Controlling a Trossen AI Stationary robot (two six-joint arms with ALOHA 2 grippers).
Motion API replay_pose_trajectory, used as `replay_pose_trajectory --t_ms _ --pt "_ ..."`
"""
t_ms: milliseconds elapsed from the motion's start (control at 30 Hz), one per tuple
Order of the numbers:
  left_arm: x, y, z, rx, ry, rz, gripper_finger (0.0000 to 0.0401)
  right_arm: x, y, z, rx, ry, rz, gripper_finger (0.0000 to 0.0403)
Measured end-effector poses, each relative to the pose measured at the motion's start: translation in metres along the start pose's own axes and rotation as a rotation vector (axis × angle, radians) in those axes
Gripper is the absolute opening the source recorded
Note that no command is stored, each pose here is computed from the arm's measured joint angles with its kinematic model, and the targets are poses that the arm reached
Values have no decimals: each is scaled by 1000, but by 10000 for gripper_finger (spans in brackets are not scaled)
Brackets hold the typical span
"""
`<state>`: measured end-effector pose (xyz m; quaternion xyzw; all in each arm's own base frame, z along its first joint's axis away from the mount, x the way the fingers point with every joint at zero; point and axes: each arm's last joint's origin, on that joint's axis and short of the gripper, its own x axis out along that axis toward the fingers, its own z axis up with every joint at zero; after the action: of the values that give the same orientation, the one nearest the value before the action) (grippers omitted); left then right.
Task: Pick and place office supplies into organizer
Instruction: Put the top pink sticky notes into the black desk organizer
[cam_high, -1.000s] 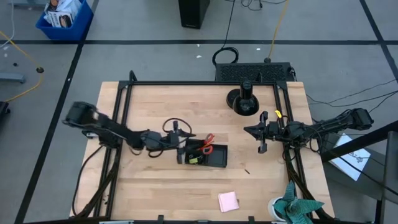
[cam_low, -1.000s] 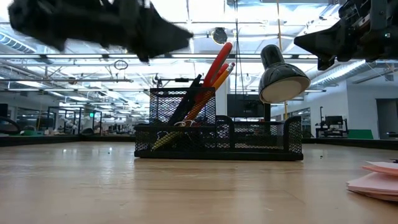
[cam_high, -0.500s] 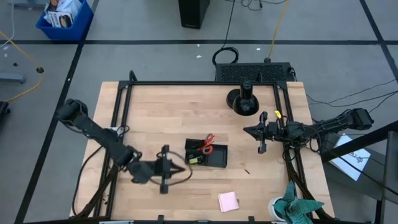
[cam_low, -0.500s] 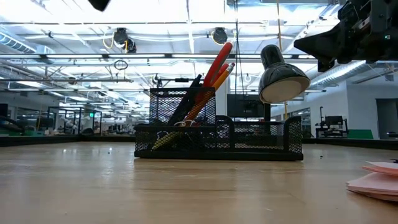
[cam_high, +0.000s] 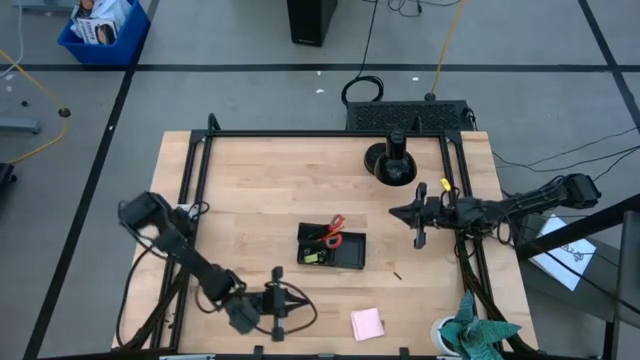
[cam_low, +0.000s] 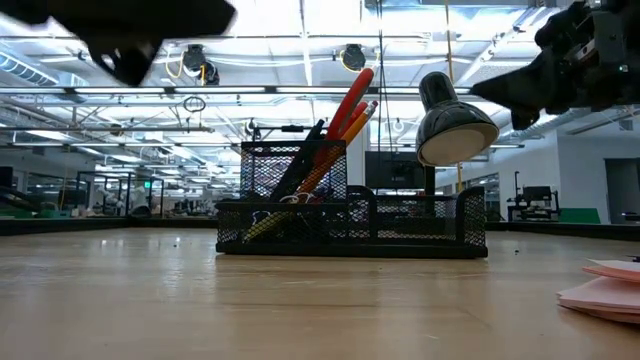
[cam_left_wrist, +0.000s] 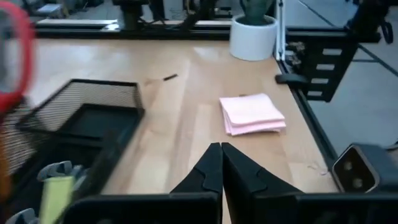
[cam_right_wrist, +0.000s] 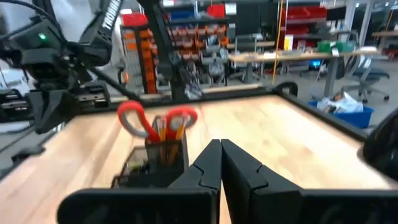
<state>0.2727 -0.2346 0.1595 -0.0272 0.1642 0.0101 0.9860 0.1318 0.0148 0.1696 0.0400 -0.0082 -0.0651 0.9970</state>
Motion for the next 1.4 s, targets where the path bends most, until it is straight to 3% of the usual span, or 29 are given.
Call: replay_pose_trajectory --t_ms 400,533,600,733,933,1000,1200,1400 --pt "28 1 -32 112 57 -131 9 2 0 -13 -29 121 -6 2" --pt "30 6 -30 183 85 -153 6 3 3 -14 -72 131 100 2" --pt "33 11 -25 199 64 -129 3 4 4 -11 -94 97 135 2" --pt "43 27 -13 159 -10 36 15 5 7 -4 -125 18 181 2" --pt "52 44 -12 230 29 77 25 8 13 -7 -163 39 234 7" --pt "53 44 -13 249 44 63 22 11 19 -13 -196 106 244 17" --pt "50 40 -16 312 63 36 3 33 49 7 -290 187 178 63" --pt "52 42 -16 338 71 -4 19 55 97 30 -341 329 283 103"
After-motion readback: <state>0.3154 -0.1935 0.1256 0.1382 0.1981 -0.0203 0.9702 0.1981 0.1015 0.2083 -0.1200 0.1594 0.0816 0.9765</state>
